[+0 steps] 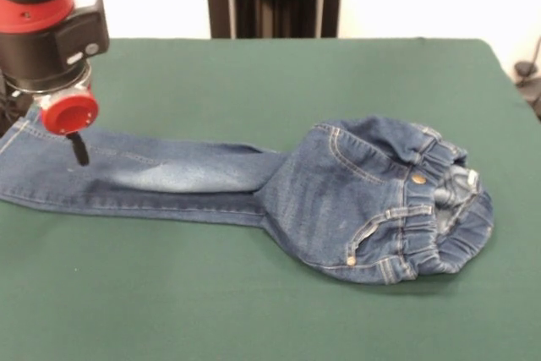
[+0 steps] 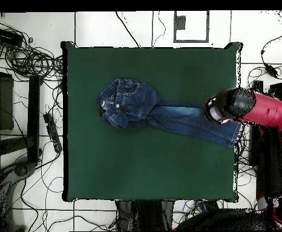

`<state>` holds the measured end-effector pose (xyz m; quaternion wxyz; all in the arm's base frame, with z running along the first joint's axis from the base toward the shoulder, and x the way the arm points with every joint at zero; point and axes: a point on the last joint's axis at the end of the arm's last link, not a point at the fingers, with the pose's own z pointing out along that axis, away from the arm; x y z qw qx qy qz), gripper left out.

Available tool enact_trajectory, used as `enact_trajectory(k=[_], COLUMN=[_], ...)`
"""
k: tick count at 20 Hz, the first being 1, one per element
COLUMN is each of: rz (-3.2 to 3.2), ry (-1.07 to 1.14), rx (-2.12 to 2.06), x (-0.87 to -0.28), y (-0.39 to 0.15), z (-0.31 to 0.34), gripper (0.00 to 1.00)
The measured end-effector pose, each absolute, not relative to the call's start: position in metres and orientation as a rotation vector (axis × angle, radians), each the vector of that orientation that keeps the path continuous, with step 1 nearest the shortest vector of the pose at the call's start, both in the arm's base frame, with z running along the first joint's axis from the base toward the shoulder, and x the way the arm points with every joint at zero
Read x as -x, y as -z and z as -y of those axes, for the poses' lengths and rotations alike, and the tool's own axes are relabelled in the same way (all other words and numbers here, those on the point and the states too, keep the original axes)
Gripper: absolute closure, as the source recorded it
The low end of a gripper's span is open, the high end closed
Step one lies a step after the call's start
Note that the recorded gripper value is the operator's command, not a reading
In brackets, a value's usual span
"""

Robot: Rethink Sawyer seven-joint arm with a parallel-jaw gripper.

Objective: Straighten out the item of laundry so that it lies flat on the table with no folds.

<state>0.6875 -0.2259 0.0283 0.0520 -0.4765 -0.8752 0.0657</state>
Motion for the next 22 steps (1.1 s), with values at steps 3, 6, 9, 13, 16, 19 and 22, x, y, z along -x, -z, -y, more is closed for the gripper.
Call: enact_trajectory(k=[3,6,9,13,16,19,22], rz=[2.670,2.673,2.693,2.727,2.748,2.759,2.773], ry=[-0.201,-0.203,-0.233,-0.270,-0.295,-0.309,-0.321], rx=[1.459,1.462,1.429,1.338,1.240,1.164,1.107], x=[-0.692,-0.694,-0.690,-0.681,-0.670,-0.662,-0.660], y=[-0.030,-0.028,-0.021,-0.007,0.013,0.029,0.038], z=[0.229,0.232,0.241,0.258,0.271,0.276,0.277], gripper=[0.00,0.00,0.00,0.00,0.00,0.00,0.00])
